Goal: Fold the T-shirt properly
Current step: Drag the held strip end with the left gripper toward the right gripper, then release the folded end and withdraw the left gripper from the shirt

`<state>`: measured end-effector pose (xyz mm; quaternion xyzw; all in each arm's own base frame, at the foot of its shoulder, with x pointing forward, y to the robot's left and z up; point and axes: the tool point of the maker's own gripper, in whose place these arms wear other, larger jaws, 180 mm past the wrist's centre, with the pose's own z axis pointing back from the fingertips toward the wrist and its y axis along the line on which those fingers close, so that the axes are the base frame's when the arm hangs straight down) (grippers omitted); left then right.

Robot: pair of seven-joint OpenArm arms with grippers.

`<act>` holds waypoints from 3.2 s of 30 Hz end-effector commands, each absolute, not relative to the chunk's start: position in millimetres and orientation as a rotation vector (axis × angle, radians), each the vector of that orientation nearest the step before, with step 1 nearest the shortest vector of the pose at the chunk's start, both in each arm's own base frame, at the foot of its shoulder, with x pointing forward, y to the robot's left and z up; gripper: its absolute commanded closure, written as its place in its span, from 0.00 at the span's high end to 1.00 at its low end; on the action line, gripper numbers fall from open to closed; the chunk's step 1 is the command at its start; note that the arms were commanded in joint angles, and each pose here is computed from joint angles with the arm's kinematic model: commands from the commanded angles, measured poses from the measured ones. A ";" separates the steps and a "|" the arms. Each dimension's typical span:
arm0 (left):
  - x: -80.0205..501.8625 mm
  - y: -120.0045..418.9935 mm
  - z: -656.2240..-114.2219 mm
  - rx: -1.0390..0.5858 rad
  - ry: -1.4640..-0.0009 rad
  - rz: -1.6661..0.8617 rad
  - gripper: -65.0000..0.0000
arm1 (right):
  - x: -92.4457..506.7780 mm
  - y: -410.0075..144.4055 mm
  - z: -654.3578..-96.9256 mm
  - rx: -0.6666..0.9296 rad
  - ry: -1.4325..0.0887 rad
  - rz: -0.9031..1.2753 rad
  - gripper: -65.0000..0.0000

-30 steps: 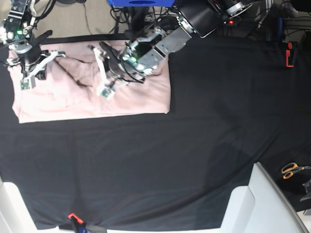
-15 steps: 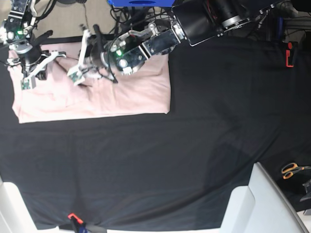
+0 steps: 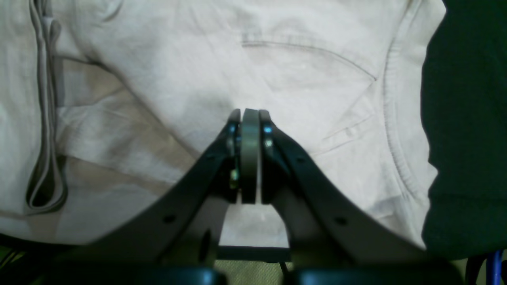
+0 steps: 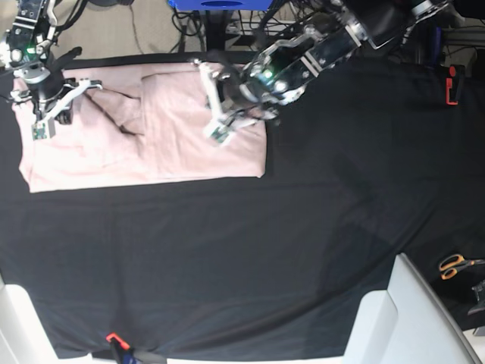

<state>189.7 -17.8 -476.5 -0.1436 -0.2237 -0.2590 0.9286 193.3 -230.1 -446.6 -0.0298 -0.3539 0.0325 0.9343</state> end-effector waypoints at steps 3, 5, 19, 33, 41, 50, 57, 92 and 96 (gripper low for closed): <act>196.7 -5.9 -472.9 -0.266 -0.488 -0.512 0.00 | 200.3 -234.6 -437.9 -0.073 -0.761 0.071 0.00; 194.1 -0.4 -475.6 -0.253 -0.481 -0.504 0.00 | 200.5 -234.1 -438.0 -0.072 -0.761 0.072 0.00; 146.0 -14.9 -451.9 -0.306 -0.283 -0.575 0.00 | 201.0 -233.4 -437.6 -0.070 -0.763 0.072 0.00; 178.0 22.8 -447.1 -0.200 -0.334 -0.397 0.00 | 199.3 -234.0 -438.2 -0.071 -0.760 0.069 0.00; 179.3 38.0 -450.9 -0.165 -0.323 -0.386 0.00 | 199.3 -234.0 -438.2 -0.071 -0.760 0.069 0.00; 148.0 55.1 -479.3 -0.122 -0.212 -0.382 0.00 | 199.4 -233.9 -438.1 -0.070 -0.761 0.068 0.00; 123.8 36.2 -479.8 -0.158 -0.182 -0.474 0.00 | 199.6 -233.3 -438.1 -0.068 -0.762 0.068 0.00; 148.7 63.6 -474.4 -0.094 -0.225 -0.477 0.00 | 201.2 -234.1 -437.6 -0.070 -0.765 0.065 0.00; 144.9 68.9 -464.6 -0.101 -0.240 -0.496 0.00 | 204.6 -234.1 -436.0 -0.070 -0.773 0.065 0.00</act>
